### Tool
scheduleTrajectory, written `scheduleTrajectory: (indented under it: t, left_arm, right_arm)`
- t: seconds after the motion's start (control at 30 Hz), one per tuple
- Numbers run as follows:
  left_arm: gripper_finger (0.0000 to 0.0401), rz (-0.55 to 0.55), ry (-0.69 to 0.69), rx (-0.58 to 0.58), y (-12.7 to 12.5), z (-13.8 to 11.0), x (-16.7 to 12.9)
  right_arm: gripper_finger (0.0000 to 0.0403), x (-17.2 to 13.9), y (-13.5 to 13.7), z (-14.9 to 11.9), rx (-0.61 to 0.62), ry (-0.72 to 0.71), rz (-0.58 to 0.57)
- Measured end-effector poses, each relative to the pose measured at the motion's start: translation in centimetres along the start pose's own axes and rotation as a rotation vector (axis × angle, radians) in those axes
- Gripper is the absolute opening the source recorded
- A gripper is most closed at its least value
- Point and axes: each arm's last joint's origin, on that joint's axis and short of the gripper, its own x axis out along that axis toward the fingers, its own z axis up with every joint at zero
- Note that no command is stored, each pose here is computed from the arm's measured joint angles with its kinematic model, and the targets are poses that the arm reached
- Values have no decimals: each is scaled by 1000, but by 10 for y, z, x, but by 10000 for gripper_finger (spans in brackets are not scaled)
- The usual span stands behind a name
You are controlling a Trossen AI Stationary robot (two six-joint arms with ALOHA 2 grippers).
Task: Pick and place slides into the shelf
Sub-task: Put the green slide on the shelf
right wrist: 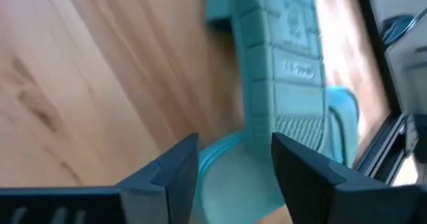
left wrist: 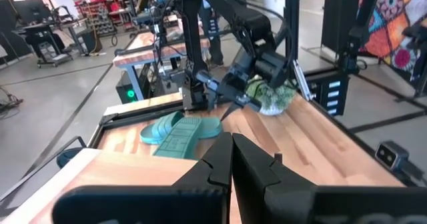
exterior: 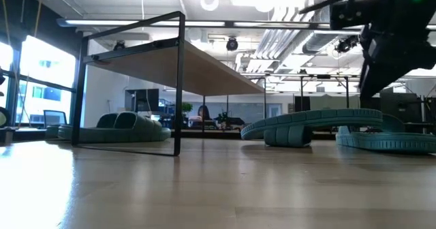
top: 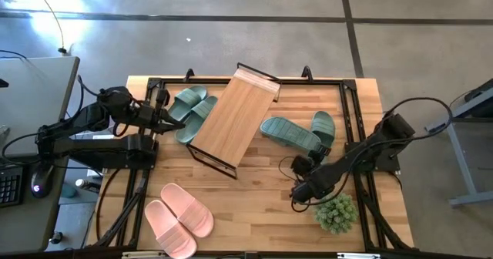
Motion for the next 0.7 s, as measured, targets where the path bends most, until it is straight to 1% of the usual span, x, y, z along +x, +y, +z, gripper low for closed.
scheduleTrajectory:
  t: [0.1, 0.27, 0.47, 0.53, 0.7]
  left_arm:
    - [1, -7, 24, 17, -1, -2, 0]
    - [1, -4, 69, 40, -1, -7, 0]
    - [1, 3, 115, 52, -2, -11, -1]
    - [1, 0, 126, 49, -2, -12, -1]
    - [1, -2, 131, 54, -2, -13, -1]
  right_arm:
    - [193, 2, -2, 3, -27, 1, -10]
    - [195, 11, -7, 10, -57, 28, -21]
    - [195, 22, -10, 25, -88, 40, 20]
    - [195, 27, -10, 27, -114, 55, 6]
    - [195, 43, -9, 32, -122, 112, -27]
